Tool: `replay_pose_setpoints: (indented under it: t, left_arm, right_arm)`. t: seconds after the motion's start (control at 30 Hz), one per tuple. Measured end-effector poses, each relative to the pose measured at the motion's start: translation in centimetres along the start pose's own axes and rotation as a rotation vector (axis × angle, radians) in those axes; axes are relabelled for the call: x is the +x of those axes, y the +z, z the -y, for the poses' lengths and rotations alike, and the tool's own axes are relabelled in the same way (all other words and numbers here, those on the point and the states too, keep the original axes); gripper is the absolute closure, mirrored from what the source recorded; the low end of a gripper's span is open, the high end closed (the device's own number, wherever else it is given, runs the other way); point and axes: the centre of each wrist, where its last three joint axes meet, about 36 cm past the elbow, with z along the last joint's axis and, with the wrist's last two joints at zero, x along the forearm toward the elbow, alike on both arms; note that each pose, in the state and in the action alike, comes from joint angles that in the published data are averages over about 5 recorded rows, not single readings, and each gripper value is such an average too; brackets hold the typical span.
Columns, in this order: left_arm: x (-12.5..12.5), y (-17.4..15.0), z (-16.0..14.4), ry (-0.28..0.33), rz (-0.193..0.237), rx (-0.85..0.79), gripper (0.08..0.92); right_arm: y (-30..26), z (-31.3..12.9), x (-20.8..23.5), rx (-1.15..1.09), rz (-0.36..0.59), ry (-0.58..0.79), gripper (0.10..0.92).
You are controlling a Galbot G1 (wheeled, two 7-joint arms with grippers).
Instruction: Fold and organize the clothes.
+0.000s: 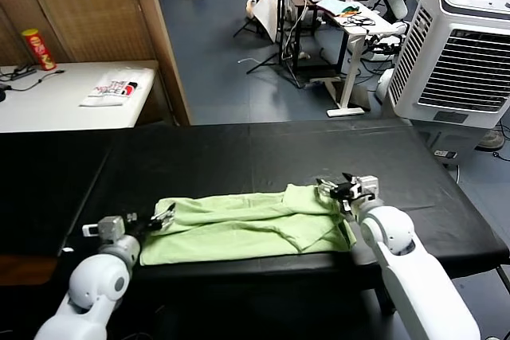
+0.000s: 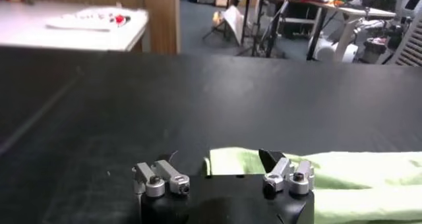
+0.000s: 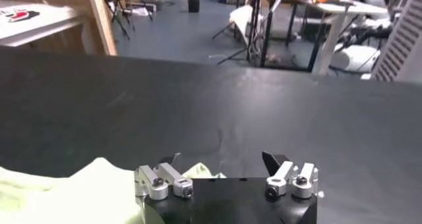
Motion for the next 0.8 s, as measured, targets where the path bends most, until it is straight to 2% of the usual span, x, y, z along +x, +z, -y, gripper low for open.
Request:
replay_pose_setpoints:
  t: [0.13, 0.27, 0.4, 0.47, 0.57, 0.63, 0.73, 0.8]
  left_arm:
    - [-0.2, 0.2, -0.2, -0.001, -0.006, 0.007, 0.257]
    - [-0.4, 0.3, -0.2, -0.003, -0.003, 0.013, 0.355]
    - [-0.6, 0.5, -0.3, -0.014, 0.013, 0.013, 0.558]
    - [-0.8, 0.6, -0.2, -0.026, 0.029, 0.0, 0.675]
    - [-1.0, 0.9, -0.2, -0.049, 0.053, -0.034, 0.822]
    - [-1.1, 1.0, -0.1, -0.058, 0.062, -0.052, 0.868]
    - [-1.0, 0.9, 0.0, -0.052, 0.068, -0.066, 0.873]
    - [-0.9, 0.7, 0.1, -0.042, 0.073, -0.073, 0.874]
  right_arm:
    - [0.5, -0.3, -0.3, -0.002, -0.01, -0.003, 0.448]
    - [0.8, -0.3, -0.3, -0.001, -0.003, 0.007, 0.619]
    - [1.3, -0.7, -0.1, 0.015, 0.026, 0.04, 0.817]
    - [1.6, -0.9, 0.0, 0.025, 0.044, 0.068, 0.861]
    - [2.0, -1.1, 0.1, 0.025, 0.055, 0.096, 0.862]
    - [2.2, -1.2, 0.2, 0.017, 0.053, 0.094, 0.862]
    - [2.4, -1.2, 0.4, 0.003, 0.046, 0.07, 0.847]
    - [2.4, -1.1, 0.7, -0.002, 0.041, 0.053, 0.796]
